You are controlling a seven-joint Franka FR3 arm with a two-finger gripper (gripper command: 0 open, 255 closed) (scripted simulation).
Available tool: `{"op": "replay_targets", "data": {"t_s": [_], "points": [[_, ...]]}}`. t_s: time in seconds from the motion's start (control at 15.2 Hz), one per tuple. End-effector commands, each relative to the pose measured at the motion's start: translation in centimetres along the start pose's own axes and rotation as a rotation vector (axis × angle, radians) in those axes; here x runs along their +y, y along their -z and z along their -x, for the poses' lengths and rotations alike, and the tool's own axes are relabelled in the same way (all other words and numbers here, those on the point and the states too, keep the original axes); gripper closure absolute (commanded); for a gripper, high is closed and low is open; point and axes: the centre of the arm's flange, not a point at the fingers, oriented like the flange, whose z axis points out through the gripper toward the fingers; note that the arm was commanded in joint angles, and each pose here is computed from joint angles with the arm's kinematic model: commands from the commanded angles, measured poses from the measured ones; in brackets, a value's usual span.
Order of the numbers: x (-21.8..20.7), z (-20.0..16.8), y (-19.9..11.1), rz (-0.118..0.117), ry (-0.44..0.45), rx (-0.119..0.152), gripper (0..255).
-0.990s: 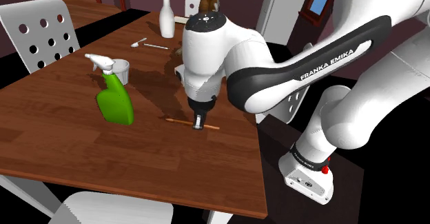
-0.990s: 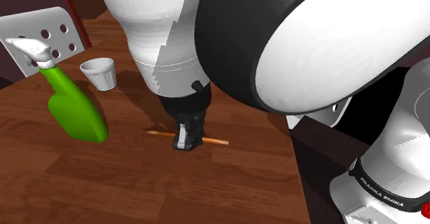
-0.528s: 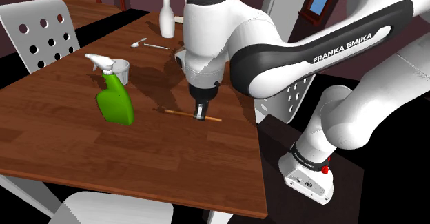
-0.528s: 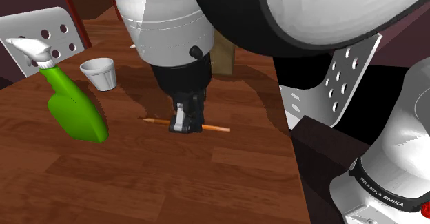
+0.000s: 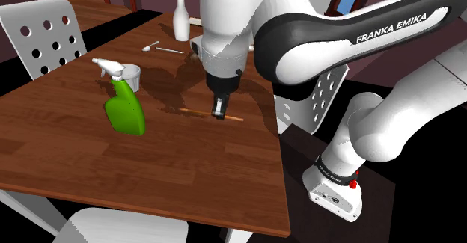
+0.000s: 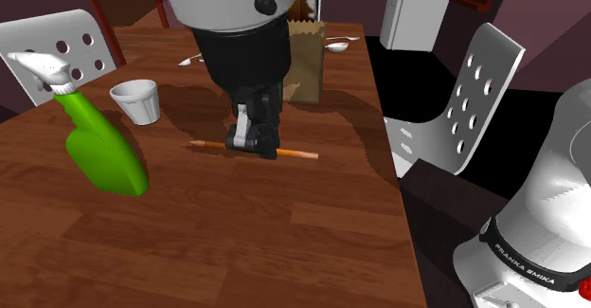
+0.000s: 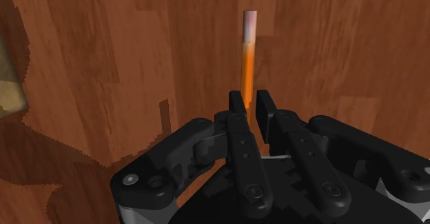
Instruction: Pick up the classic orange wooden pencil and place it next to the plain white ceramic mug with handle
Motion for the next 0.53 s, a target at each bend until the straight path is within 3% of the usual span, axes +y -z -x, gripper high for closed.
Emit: {"op": "replay_targets", "data": {"t_s": [0.0,0.46], "points": [[0.1,0.0,1.1,0.000,0.000,0.000,255],[1.0,0.0,4.7,0.000,0.000,0.000,255]]}}
